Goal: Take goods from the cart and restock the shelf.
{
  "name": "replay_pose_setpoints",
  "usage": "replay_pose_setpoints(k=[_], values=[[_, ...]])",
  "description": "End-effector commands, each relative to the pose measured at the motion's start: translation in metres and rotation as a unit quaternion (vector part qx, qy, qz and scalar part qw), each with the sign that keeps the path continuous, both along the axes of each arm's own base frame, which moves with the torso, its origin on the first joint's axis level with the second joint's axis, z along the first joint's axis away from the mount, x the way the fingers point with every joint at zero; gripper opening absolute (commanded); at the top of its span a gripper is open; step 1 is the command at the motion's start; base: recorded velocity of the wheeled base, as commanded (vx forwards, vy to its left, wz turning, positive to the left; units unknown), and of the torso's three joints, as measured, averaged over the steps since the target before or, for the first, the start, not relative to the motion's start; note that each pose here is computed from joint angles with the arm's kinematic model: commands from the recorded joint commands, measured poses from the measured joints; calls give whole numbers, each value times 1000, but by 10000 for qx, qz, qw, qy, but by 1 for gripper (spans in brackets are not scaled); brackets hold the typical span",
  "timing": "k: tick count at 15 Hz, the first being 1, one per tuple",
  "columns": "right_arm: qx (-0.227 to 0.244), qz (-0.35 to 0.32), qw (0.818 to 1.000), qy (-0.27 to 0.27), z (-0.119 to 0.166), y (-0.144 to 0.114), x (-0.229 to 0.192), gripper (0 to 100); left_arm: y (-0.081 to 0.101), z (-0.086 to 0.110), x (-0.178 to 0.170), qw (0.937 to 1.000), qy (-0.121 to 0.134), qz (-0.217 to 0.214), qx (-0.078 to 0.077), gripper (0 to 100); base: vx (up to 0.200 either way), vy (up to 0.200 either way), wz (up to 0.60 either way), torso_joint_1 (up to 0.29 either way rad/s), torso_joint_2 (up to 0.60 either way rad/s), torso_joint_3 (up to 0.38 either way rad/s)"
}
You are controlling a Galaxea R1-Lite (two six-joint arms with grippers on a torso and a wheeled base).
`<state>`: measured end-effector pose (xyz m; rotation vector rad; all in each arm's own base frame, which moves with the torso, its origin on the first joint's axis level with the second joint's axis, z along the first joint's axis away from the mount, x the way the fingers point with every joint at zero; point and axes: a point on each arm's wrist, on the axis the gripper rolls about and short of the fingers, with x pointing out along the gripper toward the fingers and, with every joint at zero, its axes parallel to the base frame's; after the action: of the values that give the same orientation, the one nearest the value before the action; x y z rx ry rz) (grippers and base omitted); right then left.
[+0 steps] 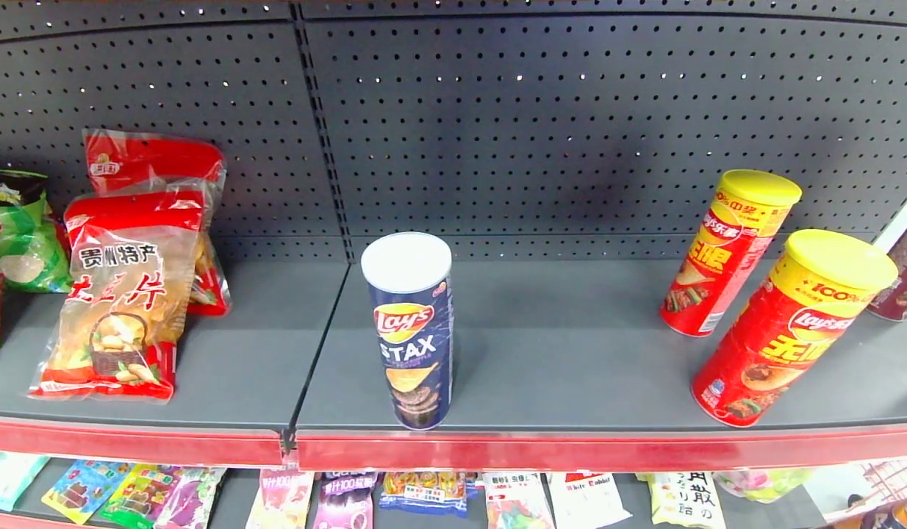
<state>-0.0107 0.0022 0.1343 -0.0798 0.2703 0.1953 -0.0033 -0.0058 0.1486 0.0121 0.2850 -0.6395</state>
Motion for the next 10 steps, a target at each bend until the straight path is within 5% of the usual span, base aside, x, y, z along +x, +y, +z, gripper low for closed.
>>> replay_pose_setpoints(k=[1,10], values=[[0,1,10000,-35,-2,0,-2,0,4,-4,-11,9998,-202,4,-80,100,0,0,0,0,0,0],[-3,-22,10000,-66,-4,0,-4,0,6,-5,-14,9997,-240,73,-83,100,0,0,0,0,0,0]])
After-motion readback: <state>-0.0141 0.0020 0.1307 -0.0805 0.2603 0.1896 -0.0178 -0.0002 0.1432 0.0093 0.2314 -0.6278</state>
